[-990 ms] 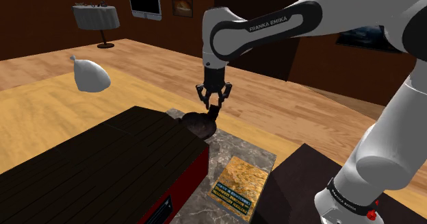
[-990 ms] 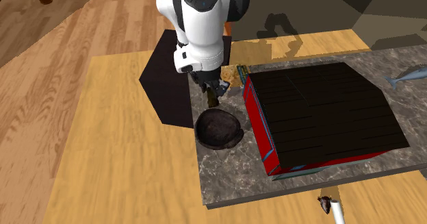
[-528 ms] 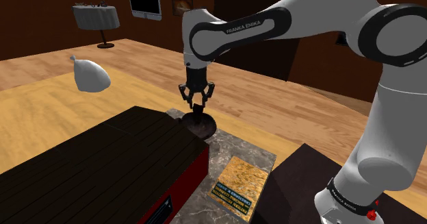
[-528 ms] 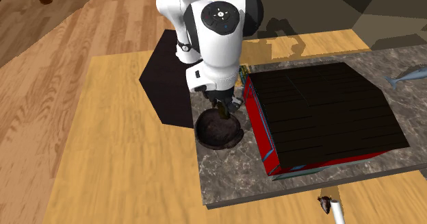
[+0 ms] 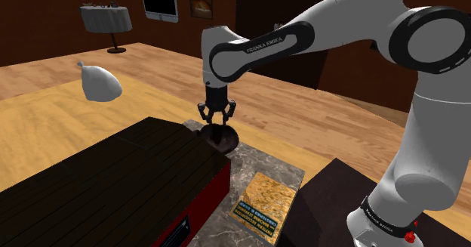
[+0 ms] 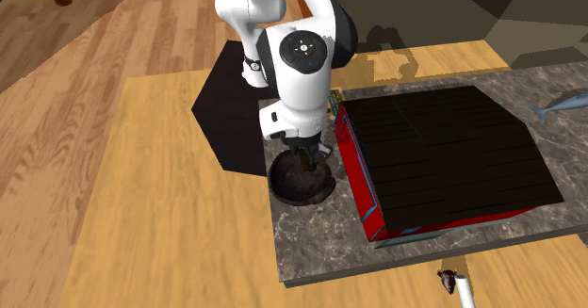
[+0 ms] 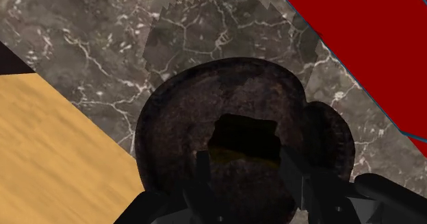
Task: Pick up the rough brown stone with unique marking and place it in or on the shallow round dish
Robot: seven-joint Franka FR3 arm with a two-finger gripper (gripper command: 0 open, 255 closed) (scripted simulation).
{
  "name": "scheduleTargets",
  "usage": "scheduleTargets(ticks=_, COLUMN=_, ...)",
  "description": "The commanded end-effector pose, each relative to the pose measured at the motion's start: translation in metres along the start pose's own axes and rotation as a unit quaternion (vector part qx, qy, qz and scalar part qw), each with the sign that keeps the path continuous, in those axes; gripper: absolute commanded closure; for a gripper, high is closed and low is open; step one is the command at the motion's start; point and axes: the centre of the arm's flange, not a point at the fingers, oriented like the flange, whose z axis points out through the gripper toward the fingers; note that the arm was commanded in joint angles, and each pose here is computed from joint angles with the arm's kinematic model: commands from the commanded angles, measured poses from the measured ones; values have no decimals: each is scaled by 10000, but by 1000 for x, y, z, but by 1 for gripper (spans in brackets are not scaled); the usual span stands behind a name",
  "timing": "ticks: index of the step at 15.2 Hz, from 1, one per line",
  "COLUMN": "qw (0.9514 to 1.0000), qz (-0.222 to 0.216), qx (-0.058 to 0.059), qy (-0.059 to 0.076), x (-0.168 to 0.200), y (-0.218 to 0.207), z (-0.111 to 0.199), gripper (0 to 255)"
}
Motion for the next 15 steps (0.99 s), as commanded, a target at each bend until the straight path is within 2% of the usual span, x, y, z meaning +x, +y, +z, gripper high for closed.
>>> scheduleTargets(ticks=1, qw=10000, qz=0, qx=2, qy=2, x=1, y=0, z=10, gripper=255)
scheduleTargets(ticks=5, qw=10000, qz=0, qx=2, qy=2, x=3, y=0, z=31, gripper=255)
scheduleTargets(ticks=13, qw=10000, qz=0, qx=2, qy=2, x=3, y=0, z=31, gripper=255)
scheduleTargets(ticks=14, qw=10000, qz=-1, qx=2, qy=2, x=3, y=-1, z=31, gripper=0)
scheduleTargets(ticks=15, qw=10000, qz=-1, qx=2, qy=2, x=3, y=0, z=31, gripper=0)
